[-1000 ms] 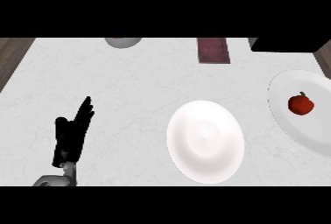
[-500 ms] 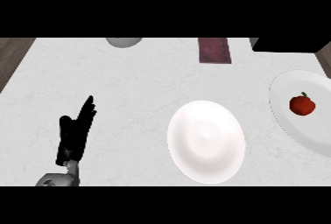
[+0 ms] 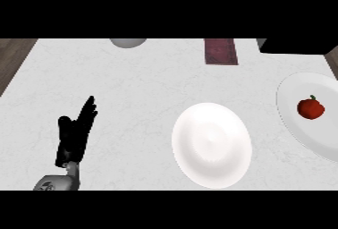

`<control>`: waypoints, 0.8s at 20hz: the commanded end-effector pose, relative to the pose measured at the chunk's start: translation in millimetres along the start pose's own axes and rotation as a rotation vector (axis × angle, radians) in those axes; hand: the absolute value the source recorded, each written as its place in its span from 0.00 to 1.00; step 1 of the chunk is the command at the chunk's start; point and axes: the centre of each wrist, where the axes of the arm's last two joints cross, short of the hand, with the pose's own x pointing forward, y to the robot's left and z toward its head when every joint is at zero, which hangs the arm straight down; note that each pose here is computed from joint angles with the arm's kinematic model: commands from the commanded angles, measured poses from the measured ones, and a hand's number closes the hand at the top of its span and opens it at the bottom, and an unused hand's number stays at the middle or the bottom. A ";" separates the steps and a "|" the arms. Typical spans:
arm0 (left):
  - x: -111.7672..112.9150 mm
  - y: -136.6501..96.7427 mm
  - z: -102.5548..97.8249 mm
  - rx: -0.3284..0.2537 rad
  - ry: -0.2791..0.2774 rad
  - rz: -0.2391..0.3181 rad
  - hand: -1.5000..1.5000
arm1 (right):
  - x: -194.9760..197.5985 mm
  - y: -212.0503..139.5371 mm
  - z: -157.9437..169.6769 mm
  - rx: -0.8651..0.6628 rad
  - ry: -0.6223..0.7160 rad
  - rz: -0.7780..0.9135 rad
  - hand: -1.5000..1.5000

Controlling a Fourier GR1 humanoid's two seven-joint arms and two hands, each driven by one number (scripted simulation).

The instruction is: Pick the bell pepper from the plate and place it in the plate

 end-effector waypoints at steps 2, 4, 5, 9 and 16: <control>-3.3 -0.2 0.9 -0.019 0.005 0.005 0.50 | 6.1 -24.1 10.2 0.038 -0.060 -0.066 0.00; 8.3 -3.2 0.2 0.004 -0.010 -0.008 0.50 | 6.0 -28.5 14.2 0.021 -0.057 -0.068 0.00; -3.7 -9.2 3.1 -0.016 0.007 0.009 0.50 | -2.8 -13.1 14.2 -0.010 -0.068 -0.053 0.00; 8.9 -8.8 -0.6 -0.017 -0.010 0.015 0.50 | -1.1 -27.3 24.2 -0.019 -0.049 -0.052 0.00; -3.8 3.9 3.6 -0.012 0.006 -0.004 0.50 | -5.3 -29.5 33.4 -0.074 -0.055 -0.063 0.00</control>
